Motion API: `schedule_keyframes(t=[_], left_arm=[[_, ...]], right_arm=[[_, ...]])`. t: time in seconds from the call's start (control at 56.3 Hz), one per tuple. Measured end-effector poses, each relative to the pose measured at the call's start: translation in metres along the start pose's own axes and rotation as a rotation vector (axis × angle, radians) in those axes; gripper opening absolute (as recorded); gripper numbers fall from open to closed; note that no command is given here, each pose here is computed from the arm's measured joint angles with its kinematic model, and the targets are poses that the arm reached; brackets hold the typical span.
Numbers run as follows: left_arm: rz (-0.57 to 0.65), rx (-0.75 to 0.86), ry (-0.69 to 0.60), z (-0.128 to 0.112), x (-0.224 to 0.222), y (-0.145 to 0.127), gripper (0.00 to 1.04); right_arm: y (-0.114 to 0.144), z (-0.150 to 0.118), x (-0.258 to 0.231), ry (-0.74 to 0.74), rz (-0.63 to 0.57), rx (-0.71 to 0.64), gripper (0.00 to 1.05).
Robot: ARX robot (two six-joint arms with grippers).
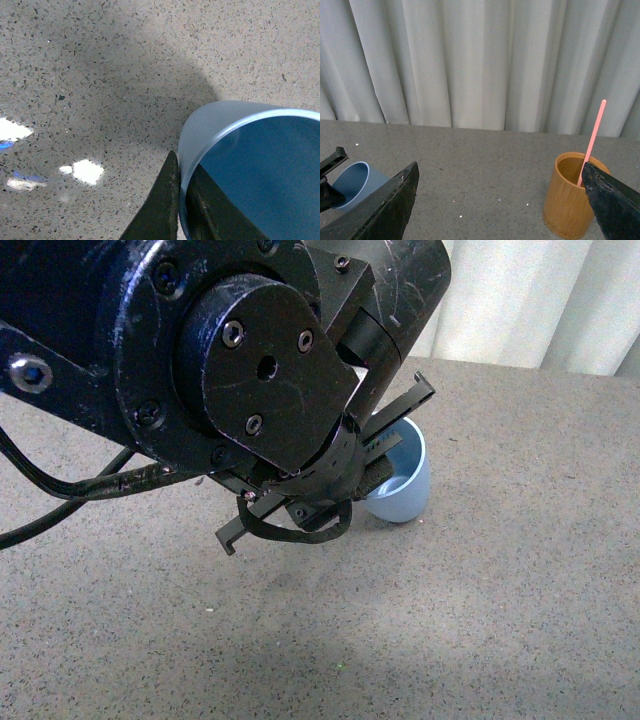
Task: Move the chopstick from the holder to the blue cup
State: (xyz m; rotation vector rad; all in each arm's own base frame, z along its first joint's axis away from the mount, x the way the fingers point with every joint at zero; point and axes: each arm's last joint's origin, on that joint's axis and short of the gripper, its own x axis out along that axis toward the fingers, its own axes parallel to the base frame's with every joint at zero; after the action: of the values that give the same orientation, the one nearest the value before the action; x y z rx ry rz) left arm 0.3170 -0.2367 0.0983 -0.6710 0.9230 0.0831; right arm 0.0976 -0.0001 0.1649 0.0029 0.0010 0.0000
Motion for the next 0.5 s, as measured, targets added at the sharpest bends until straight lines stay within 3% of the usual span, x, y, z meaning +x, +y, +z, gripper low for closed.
schedule_keyframes(t=[0.497], left_arm=[[-0.002, 0.026, -0.004, 0.0013, -0.0006, -0.0029, 0.04]], right_arm=[[0.0000, 0.0000, 0.0000, 0.000, 0.000, 0.000, 0.95]])
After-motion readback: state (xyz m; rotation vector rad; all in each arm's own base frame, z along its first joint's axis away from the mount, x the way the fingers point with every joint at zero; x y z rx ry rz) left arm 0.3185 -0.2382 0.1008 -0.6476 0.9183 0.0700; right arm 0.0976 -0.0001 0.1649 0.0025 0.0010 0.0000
